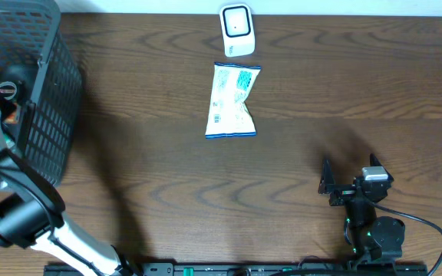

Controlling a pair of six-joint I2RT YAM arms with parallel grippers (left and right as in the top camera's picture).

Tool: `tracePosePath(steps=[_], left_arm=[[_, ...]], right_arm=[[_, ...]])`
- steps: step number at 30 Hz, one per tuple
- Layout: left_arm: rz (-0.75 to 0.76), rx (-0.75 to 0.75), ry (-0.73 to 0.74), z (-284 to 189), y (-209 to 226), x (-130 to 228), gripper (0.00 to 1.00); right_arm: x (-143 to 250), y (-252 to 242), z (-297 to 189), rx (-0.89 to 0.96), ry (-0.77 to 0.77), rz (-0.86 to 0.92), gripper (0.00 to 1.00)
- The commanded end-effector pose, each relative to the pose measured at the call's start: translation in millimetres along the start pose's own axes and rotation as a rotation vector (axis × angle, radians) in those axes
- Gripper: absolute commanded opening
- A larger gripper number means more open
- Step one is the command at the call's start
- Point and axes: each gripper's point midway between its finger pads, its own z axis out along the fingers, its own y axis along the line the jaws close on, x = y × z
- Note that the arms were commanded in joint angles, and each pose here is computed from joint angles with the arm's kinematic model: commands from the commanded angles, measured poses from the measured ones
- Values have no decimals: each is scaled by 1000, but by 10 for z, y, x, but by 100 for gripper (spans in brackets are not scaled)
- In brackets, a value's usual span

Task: Scan the item barcode
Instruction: 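Reach into the basket and grasp the green tissue pack with the left gripper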

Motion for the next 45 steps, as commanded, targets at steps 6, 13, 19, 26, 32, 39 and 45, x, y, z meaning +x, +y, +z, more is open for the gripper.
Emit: tracePosePath(steps=[6, 13, 19, 26, 32, 39, 45], left_arm=[[-340, -193, 102, 299, 210, 399, 82], [-327, -197, 179, 593, 126, 612, 82], [-297, -245, 259, 807, 180, 867, 78], [-318, -222, 222, 652, 212, 716, 12], [-441, -31, 74, 30, 172, 131, 8], [-551, 267, -86, -828, 92, -432, 8], [-570, 338, -143, -1183, 156, -547, 15]], right_arm=[[7, 23, -2, -9, 1, -8, 99], [7, 23, -2, -9, 1, -8, 99], [7, 23, -2, -9, 1, -8, 99], [7, 23, -2, -9, 1, -8, 99], [7, 23, -2, -9, 1, -8, 99], [7, 23, -2, -9, 1, -8, 99], [7, 23, -2, -9, 1, -8, 99]])
